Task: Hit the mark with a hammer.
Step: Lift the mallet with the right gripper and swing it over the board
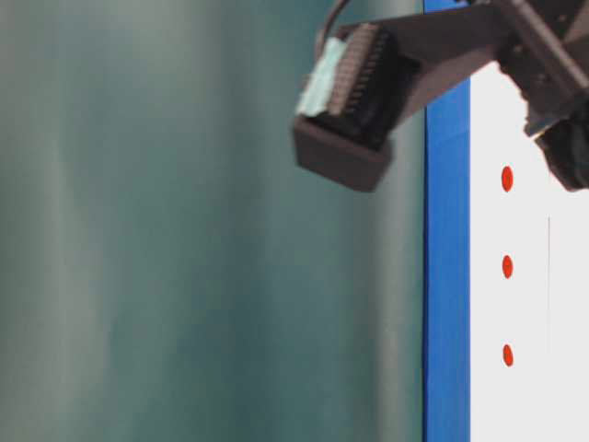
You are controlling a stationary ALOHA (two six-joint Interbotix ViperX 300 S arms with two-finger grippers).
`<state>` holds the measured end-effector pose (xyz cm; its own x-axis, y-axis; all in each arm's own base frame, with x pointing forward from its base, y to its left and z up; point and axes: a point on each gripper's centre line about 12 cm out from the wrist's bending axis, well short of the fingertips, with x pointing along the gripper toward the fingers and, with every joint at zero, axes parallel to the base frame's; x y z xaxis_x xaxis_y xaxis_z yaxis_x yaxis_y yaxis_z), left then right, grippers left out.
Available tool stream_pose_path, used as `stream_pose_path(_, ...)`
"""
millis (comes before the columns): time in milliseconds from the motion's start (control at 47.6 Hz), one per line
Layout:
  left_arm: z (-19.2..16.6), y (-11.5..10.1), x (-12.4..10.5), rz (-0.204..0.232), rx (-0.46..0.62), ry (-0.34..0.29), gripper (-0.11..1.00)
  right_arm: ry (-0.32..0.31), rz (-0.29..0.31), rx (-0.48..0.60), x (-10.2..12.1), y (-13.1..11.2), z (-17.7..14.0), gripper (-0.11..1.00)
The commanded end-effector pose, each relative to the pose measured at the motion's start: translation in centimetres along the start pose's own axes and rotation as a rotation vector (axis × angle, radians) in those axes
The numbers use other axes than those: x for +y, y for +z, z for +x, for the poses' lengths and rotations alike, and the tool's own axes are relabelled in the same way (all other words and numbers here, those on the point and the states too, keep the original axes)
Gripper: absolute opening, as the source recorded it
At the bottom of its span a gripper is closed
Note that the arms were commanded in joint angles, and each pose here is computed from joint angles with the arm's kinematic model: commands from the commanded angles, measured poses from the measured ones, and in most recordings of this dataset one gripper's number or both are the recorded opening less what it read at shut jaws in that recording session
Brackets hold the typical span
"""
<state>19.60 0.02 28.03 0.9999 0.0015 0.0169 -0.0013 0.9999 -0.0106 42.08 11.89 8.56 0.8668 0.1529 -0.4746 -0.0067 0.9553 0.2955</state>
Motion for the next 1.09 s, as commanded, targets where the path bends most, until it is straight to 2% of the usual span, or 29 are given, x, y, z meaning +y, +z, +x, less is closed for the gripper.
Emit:
stream_pose_path(0,0.1,0.4,0.0,-0.005,-0.008,-0.001,0.0,0.042,0.007,-0.074,1.7,3.6,-1.4,0.1)
stream_pose_path(189,0.1,0.3,-0.1,-0.005,0.0,-0.003,0.0,0.059,0.005,-0.082,2.3,6.8,-4.2,0.09)
stream_pose_path(420,0.1,0.2,0.0,-0.006,0.005,-0.001,0.0,0.062,-0.036,-0.115,2.2,11.1,-8.2,0.1)
stream_pose_path(588,0.1,0.2,-0.1,-0.006,0.006,-0.003,0.0,0.053,-0.048,-0.143,1.6,12.3,-9.6,0.09)
stream_pose_path(777,0.1,0.2,-0.1,-0.006,0.005,-0.003,0.0,-0.011,-0.036,-0.155,-1.2,12.9,-9.9,0.09)
stream_pose_path(903,0.2,0.2,0.0,-0.006,0.008,-0.001,0.0,-0.088,-0.075,-0.177,-4.5,13.8,-10.6,0.09)
stream_pose_path(1071,0.2,0.0,-0.1,-0.006,0.012,-0.003,0.0,-0.173,-0.112,-0.211,-7.8,15.1,-11.7,0.09)
